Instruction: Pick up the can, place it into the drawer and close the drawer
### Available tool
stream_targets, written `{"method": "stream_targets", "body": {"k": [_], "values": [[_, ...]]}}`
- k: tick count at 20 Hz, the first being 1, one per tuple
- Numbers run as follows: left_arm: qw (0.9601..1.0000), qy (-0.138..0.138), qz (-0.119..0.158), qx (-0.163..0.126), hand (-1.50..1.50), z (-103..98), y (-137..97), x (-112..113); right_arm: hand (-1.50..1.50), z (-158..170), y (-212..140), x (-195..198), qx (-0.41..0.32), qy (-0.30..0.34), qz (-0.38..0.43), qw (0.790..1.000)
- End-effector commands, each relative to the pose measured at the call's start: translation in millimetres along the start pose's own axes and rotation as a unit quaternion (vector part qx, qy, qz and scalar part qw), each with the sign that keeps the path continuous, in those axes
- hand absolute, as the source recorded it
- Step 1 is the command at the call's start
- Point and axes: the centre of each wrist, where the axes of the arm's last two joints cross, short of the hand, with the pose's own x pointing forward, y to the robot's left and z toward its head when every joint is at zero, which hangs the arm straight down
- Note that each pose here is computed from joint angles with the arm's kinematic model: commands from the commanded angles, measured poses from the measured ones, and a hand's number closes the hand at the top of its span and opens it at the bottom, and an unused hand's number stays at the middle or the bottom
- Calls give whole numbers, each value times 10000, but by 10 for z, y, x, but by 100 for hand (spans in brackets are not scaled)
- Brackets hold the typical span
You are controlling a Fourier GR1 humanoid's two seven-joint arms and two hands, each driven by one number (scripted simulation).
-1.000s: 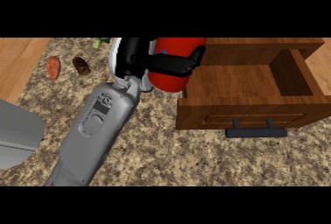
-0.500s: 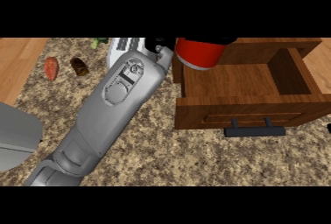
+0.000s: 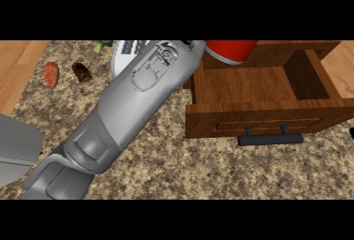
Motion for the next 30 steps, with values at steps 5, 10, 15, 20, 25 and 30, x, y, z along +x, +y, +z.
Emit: {"method": "stream_targets", "body": {"k": [5,10,15,20,25,30], "values": [[9993,-60,-360,-15,150,-168,-57,-4,-150,-17,29,-2,43,-27,-15,10000],[9991,236,-329,102,150,-115,-74,-280,-150,-180,-18,45,74,-37,22,10000],[9980,133,-559,245,150,-119,-102,-333,-150,-195,39,-40,215,-10,34,9998],[9969,36,-712,325,150,-149,-124,-286,-150,-303,173,24,187,-83,6,9998],[9944,133,-981,373,150,-97,-99,-536,-150,-317,62,-69,302,-102,-66,9995],[9921,0,-1179,438,150,-118,-34,-650,-150,-315,132,23,256,-203,-1,9995]]}}
